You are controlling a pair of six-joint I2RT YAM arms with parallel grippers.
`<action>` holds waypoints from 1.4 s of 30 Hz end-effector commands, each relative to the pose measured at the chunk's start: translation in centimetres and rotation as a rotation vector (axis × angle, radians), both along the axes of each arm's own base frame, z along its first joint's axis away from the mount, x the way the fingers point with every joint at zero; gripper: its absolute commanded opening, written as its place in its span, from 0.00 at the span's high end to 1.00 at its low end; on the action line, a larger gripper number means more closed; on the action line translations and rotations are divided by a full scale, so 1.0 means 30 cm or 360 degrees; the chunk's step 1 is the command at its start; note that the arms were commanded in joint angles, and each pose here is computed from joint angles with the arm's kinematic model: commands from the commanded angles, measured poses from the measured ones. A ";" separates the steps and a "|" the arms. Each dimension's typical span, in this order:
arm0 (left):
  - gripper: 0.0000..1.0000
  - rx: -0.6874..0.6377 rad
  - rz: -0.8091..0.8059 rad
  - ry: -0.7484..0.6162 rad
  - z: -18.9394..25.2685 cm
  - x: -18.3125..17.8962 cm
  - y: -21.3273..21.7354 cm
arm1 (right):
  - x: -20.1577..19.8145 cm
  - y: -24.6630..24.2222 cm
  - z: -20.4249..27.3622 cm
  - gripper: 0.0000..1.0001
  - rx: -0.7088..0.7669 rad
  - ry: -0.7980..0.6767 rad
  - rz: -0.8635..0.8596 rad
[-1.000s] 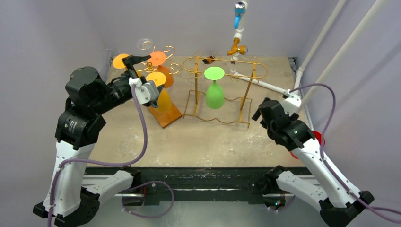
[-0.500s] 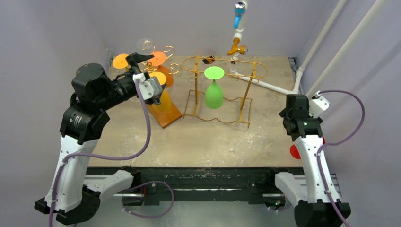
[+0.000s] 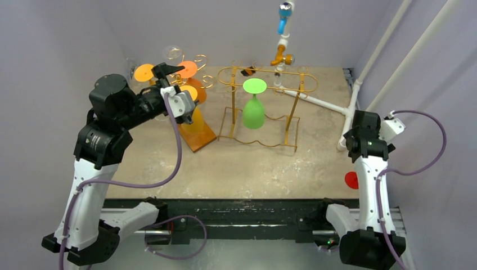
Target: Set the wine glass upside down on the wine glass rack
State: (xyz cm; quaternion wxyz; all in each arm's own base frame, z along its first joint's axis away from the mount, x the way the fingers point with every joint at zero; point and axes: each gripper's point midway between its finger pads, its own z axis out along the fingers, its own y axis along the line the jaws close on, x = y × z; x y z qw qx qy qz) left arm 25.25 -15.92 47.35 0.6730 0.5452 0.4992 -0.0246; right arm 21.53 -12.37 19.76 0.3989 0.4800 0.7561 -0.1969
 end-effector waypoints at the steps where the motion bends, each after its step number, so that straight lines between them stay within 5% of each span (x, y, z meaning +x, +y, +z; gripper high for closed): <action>1: 0.00 0.0024 0.0010 0.0015 -0.017 0.022 -0.003 | -0.007 -0.051 -0.025 0.16 -0.0010 0.0054 -0.0098; 12: 0.00 0.0064 -0.0023 0.0099 -0.047 0.048 -0.025 | 0.011 -0.073 -0.141 0.18 0.0127 0.0154 -0.0145; 22: 0.00 0.0073 0.0011 0.0068 -0.041 0.040 -0.007 | 0.044 -0.017 -0.168 0.98 0.0262 0.0087 -0.0033; 23: 0.00 0.0076 0.0010 0.0061 -0.041 0.040 -0.007 | 0.046 -0.009 -0.156 1.00 0.0270 0.0059 -0.0014; 42: 0.00 -0.0175 -0.0057 0.0382 -0.056 0.006 -0.060 | 0.012 0.363 0.308 1.00 0.0444 -0.0554 0.0809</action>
